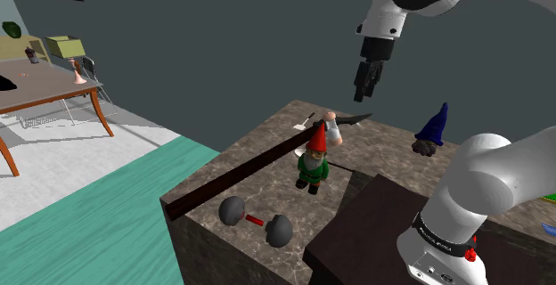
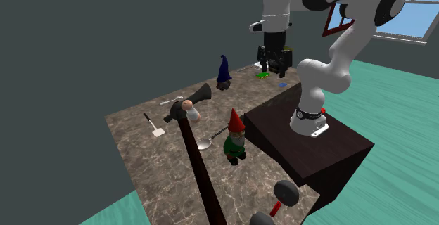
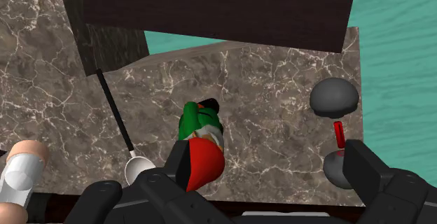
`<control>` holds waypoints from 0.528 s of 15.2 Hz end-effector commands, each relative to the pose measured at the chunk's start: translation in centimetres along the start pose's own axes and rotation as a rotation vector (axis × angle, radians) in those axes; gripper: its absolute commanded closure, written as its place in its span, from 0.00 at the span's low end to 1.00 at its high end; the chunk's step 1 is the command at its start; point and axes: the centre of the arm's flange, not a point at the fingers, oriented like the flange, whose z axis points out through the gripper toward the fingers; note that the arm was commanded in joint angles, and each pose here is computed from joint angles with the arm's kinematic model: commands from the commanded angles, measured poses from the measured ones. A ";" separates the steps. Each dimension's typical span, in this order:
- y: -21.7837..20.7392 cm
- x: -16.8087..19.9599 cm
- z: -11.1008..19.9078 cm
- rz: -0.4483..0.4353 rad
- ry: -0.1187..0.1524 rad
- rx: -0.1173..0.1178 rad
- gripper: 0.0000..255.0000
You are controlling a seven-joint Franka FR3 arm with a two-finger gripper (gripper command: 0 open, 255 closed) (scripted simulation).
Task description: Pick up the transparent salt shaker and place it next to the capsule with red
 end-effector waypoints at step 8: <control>6.8 5.1 3.5 0.004 -0.019 -0.018 0.00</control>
